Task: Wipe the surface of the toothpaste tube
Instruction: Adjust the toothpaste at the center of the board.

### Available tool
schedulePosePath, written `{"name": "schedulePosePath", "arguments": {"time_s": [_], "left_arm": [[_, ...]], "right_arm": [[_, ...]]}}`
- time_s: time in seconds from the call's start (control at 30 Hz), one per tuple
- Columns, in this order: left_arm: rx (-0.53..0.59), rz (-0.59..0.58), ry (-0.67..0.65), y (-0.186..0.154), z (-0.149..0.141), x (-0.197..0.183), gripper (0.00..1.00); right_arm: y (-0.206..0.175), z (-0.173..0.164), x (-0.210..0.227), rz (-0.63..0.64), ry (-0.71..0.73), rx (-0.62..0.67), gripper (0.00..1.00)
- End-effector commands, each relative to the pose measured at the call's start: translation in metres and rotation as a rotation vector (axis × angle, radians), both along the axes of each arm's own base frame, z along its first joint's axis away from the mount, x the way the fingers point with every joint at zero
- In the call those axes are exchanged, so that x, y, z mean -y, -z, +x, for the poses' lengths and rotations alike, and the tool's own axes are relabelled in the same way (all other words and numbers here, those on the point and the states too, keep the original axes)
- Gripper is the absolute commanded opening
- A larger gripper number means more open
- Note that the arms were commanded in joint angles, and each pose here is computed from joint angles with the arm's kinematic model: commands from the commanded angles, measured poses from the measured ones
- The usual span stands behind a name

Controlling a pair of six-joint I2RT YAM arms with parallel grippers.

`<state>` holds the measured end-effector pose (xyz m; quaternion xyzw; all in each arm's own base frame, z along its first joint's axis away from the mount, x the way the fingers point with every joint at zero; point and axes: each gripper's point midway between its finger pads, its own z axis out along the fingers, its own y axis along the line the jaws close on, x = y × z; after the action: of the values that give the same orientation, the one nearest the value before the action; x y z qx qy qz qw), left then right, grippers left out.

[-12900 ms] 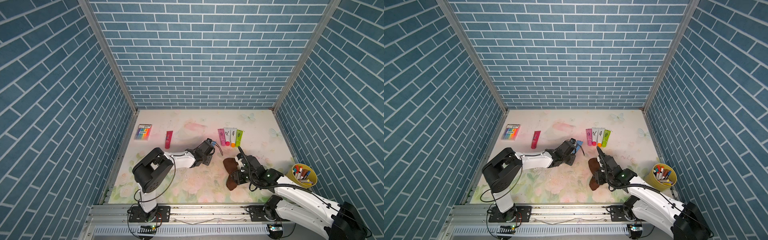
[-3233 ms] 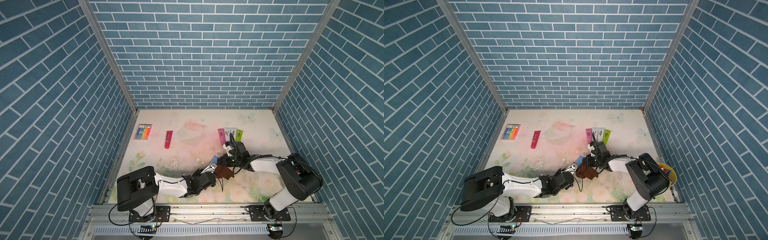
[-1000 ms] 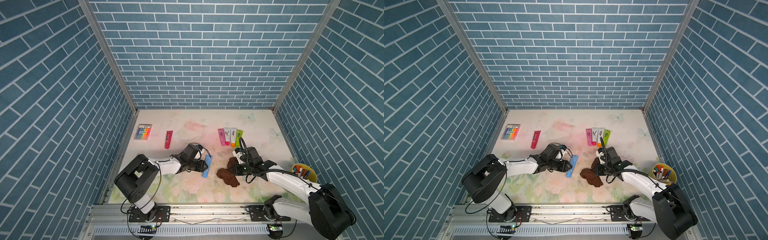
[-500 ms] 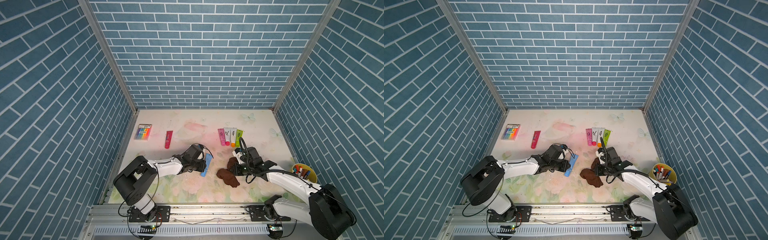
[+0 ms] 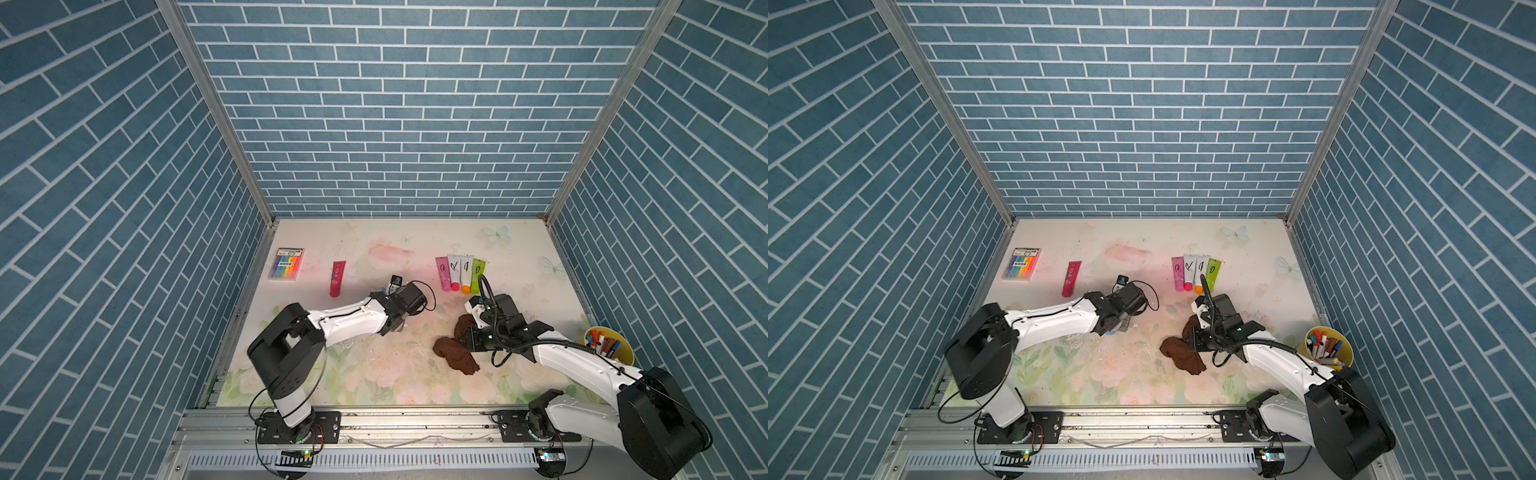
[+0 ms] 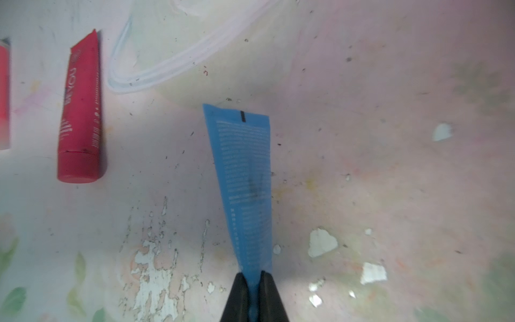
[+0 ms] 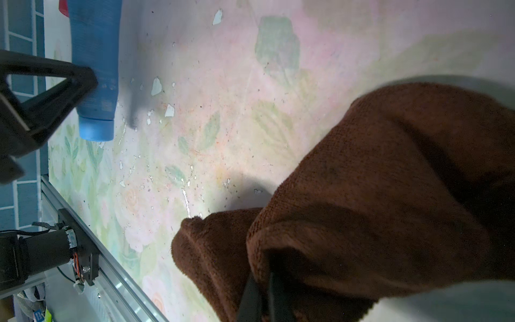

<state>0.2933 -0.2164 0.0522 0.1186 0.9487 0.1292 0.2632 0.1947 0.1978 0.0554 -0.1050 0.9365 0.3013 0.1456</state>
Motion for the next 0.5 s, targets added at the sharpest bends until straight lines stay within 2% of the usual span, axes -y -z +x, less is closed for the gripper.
{"name": "schedulePosePath", "arguments": {"time_s": [0.0, 0.13, 0.27, 0.47], "left_arm": [[0.047, 0.204, -0.004, -0.003, 0.001, -0.009, 0.04], [0.047, 0.274, 0.026, 0.005, 0.003, 0.007, 0.04], [0.022, 0.295, 0.078, 0.02, -0.001, 0.03, 0.12], [-0.003, 0.278, 0.146, 0.037, -0.014, 0.064, 0.41]], "right_arm": [[0.002, -0.001, -0.001, 0.001, -0.026, 0.006, 0.0], [0.003, -0.001, -0.001, 0.0, -0.025, 0.007, 0.0], [0.003, -0.001, -0.001, 0.0, -0.026, 0.005, 0.0], [0.003, 0.0, -0.001, -0.002, -0.024, 0.005, 0.0]]}}
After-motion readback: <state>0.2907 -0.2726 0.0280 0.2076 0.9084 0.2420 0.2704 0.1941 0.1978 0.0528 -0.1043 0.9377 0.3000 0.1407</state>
